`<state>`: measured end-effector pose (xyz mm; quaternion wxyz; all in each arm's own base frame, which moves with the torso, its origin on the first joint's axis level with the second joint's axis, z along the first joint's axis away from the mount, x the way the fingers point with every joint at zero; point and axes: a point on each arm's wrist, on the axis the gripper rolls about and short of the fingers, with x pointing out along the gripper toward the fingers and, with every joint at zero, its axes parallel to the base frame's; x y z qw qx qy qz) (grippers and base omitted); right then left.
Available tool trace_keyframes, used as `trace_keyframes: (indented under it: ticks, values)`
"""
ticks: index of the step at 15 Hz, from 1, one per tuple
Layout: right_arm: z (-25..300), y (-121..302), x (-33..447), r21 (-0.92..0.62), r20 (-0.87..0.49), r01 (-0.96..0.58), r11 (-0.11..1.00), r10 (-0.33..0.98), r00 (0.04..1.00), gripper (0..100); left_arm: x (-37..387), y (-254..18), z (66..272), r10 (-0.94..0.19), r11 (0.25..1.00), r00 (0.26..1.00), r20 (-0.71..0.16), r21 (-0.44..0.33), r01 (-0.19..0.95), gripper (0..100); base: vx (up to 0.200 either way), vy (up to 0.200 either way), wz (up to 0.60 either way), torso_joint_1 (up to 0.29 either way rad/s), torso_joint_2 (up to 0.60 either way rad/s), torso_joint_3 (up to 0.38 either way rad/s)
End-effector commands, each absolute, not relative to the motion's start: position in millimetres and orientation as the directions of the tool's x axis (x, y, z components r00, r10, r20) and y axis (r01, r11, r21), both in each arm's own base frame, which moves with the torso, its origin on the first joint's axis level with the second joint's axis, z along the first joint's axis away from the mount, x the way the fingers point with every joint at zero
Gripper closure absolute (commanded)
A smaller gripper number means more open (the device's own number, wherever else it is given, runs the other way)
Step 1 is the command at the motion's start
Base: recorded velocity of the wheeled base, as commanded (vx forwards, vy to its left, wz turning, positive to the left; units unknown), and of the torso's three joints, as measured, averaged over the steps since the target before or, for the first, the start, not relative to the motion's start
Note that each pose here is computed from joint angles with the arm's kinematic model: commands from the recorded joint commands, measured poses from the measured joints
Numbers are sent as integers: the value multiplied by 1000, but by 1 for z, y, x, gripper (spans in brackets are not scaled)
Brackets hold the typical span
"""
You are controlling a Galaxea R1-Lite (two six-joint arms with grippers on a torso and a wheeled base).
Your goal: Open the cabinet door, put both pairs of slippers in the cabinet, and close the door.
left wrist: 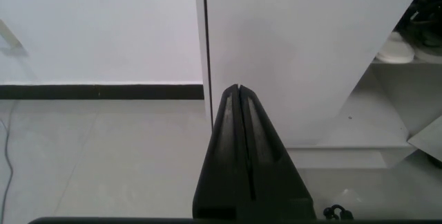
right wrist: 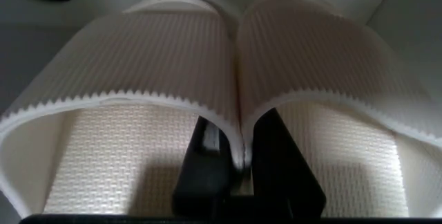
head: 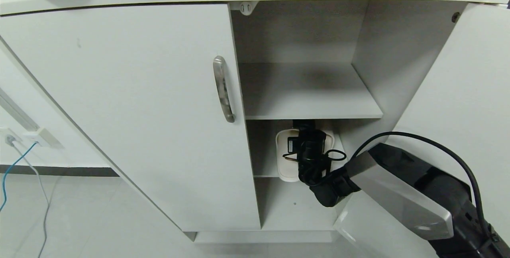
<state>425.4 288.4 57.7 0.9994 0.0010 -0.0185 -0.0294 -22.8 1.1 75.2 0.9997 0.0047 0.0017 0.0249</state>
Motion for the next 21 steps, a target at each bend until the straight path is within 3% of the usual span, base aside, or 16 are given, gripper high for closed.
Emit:
trace_keyframes:
  ticks: [1,6,7,13,21]
  values:
    - [52,288,438,-2,32,68,998,-68,997,100,-23,1,75,49,999,999,-5,9,-49,100,0,0,0,0,0,0]
    - [47,287,444,1,33,77,997,-77,996,100,-23,1,75,49,999,999,-5,9,-49,100,0,0,0,0,0,0]
    - [47,286,444,1,32,77,997,-77,997,0,-23,1,75,49,999,999,-5,9,-49,100,0,0,0,0,0,0]
    - [54,284,421,-13,17,56,998,-55,998,0,-23,1,76,49,999,999,-3,8,-49,100,0,0,0,0,0,0]
    - [71,263,344,-40,-18,-10,999,9,1000,0,-23,1,75,46,999,999,-5,9,-46,100,0,0,0,0,0,0]
